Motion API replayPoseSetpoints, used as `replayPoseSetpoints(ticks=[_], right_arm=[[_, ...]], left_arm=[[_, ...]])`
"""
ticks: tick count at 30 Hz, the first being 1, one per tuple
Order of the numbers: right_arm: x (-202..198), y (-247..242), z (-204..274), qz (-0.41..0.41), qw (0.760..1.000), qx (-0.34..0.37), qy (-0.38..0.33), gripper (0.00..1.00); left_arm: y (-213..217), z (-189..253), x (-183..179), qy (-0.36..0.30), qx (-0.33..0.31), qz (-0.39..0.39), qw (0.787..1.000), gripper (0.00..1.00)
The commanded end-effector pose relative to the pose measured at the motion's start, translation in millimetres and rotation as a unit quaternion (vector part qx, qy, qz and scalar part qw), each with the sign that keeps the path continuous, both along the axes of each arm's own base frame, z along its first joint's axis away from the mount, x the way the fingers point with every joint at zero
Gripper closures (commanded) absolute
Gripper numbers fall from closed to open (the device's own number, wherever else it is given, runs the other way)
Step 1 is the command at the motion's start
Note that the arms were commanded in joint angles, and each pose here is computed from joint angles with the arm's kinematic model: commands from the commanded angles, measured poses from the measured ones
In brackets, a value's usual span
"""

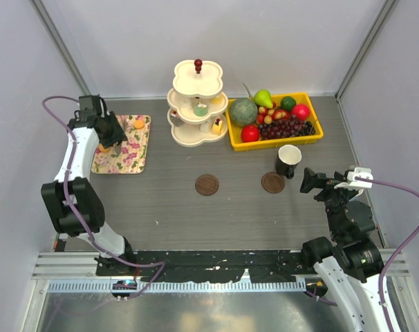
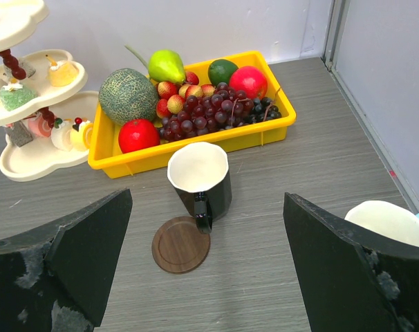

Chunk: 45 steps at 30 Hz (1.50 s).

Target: Serve the afternoon tea

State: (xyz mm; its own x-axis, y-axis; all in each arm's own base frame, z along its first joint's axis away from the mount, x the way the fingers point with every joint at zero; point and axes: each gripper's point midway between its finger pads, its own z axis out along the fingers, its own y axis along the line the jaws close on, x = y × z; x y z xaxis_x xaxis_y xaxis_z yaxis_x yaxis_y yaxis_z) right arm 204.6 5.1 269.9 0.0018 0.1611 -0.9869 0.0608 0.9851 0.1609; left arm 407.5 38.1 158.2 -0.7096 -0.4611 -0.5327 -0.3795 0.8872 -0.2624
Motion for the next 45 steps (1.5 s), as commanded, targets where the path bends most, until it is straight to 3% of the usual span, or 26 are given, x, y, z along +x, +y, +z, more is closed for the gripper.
replayPoseSetpoints(ticks=[1,11,21,28,39,45], right_arm=[[-0.4,-0.2,12.8,0.000,1.000,0.004,-0.024,0.02],[0.2,0.0,12.6,0.000,1.000,0.004,-0.023,0.02],[0.7,-0.1,12.1,-0.001,1.000,0.004,-0.022,0.02],[1.1,0.0,11.1,-0.001,1.000,0.003,-0.020,0.02],[2.3,-0.9,9.7,-0.004,1.000,0.000,-0.016,0.02],[2.7,-0.5,8.8,-0.003,1.000,0.000,-0.015,0.02]], left_arm=[[-7.5,65.1,3.4,-0.087,-0.005,-0.012,0.996,0.64],[-73.0,165.4,11.4,-0.205,-0.003,-0.112,0.972,0.64],[-157.3,222.9,33.5,-0.277,-0.032,-0.220,0.935,0.64],[-185.4,225.2,61.8,-0.274,-0.037,-0.241,0.930,0.64],[-210.5,187.0,90.2,-0.235,-0.039,-0.263,0.935,0.63],[-211.7,179.5,93.1,-0.228,-0.037,-0.264,0.936,0.51]])
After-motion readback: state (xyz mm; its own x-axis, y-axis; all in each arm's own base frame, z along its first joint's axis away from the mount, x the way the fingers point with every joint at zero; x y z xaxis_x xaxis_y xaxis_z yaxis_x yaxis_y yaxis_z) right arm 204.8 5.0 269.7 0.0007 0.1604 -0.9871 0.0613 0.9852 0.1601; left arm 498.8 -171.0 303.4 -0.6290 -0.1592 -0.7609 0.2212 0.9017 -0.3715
